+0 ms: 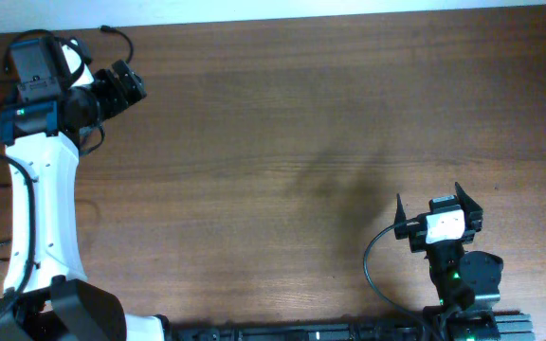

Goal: Untangle cables

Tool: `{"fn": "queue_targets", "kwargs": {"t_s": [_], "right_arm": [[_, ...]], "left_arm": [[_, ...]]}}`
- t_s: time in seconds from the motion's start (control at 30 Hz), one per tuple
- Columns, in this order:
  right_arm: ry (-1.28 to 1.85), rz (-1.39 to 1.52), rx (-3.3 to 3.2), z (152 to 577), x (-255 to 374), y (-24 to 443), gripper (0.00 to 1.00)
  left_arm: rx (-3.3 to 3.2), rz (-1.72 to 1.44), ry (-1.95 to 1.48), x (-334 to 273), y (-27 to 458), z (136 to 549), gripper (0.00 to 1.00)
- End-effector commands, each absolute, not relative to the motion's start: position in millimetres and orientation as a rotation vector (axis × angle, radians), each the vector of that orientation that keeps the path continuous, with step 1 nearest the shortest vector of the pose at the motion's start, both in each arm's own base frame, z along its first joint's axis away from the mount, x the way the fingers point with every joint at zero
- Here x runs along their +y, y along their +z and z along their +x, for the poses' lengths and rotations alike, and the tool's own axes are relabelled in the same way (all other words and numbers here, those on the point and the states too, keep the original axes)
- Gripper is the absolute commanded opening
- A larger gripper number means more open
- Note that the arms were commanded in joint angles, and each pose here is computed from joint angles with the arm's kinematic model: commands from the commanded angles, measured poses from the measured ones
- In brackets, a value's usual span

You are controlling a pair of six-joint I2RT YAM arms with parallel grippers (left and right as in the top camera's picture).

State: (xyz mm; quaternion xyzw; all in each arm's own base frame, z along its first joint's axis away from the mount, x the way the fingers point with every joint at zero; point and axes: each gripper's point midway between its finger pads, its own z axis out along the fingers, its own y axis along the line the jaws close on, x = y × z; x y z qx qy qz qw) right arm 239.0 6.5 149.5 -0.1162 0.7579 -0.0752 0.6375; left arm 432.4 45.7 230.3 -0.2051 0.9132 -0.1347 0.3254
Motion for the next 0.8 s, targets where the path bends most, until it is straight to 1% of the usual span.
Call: {"fn": "queue_targets", "kwargs": {"t_s": [0.0,0.1,0.27,0.3,0.4,0.53,0.63,0.77], "right_arm": [[-0.183,-0.268,1.743,238,5,146,0.98],[-0.183,-0.268,1.743,238,5,146,0.98],[-0.183,-0.268,1.743,238,5,146,0.98],[-0.183,-0.268,1.743,238,5,146,0.99],[-0.183,-0.268,1.743,238,5,146,0.98],[-0.183,-0.268,1.743,238,5,146,0.98],[-0.183,-0.268,1.743,238,5,146,0.98],[-0.183,-0.268,1.743,238,5,146,0.98]], "left_arm": [[2.418,-0.551,-0.278,53,230,424,0.99],[2.432,-0.555,-0.279,51,233,415,0.99],[2.474,-0.570,-0.216,46,250,372,0.99],[2.478,-0.532,-0.197,41,255,365,0.99],[2.470,-0.277,-0.120,14,265,349,0.99],[2.399,0.123,-0.038,-36,266,321,0.99],[2.377,0.206,-0.058,-50,260,290,0.99],[2.278,0.211,-0.079,-45,267,245,0.99]]}}
